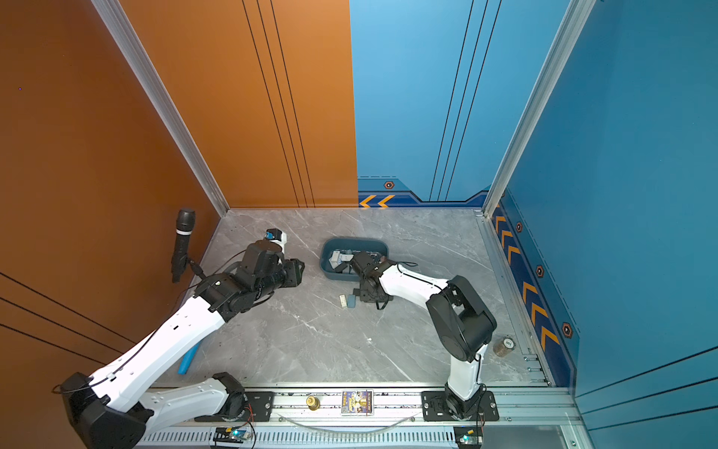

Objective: Put the eraser in the storage box
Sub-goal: Pick up the eraser from the center of the board, then place the eraser in the storage box.

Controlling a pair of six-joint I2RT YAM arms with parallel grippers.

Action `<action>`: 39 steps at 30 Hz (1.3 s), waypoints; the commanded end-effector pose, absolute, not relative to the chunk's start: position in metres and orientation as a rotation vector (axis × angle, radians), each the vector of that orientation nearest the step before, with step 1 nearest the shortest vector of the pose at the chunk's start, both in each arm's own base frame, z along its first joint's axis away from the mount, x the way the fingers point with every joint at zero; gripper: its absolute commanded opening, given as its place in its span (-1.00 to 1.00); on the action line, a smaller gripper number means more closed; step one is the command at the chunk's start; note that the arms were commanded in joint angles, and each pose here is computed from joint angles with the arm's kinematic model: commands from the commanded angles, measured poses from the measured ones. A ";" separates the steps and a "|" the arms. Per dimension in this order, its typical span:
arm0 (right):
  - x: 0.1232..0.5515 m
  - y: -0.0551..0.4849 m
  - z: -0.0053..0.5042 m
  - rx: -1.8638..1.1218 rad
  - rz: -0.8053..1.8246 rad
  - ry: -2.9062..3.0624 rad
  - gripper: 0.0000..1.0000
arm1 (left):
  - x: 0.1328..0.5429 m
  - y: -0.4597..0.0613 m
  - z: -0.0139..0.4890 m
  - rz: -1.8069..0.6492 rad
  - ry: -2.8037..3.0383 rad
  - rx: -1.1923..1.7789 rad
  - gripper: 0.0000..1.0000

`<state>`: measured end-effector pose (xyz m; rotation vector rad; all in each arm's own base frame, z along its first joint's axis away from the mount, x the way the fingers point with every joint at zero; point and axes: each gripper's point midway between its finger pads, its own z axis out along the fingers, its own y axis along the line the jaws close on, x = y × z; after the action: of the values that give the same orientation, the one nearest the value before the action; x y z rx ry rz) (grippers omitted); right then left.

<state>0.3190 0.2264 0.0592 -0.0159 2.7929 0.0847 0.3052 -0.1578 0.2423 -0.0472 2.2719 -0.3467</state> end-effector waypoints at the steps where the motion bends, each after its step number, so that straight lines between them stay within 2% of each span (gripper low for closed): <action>1: 0.316 0.221 0.097 0.001 0.100 2.746 -0.66 | 0.300 -0.157 0.235 -0.348 2.289 -0.053 0.00; 7: 0.331 0.224 0.140 -0.017 0.151 2.656 -0.62 | 0.298 -0.159 0.228 -0.359 2.309 -0.050 0.00; 12: 0.356 0.231 0.148 -0.029 0.163 2.649 -0.63 | 0.298 -0.162 0.226 -0.375 2.321 -0.051 0.01; 25: 0.408 0.240 0.102 -0.022 0.121 2.736 -0.62 | 0.291 -0.166 0.200 -0.386 2.393 -0.051 0.01; 34: 0.419 0.242 0.074 -0.008 0.103 2.783 -0.53 | 0.288 -0.174 0.187 -0.396 2.440 -0.042 0.02; 39: 0.419 0.243 0.069 -0.002 0.112 2.798 -0.38 | 0.286 -0.180 0.180 -0.393 2.463 -0.030 0.05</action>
<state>0.4200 0.2431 0.0708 0.0003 2.7747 0.1110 0.2929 -0.1761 0.1910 -0.0395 2.4208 -0.3864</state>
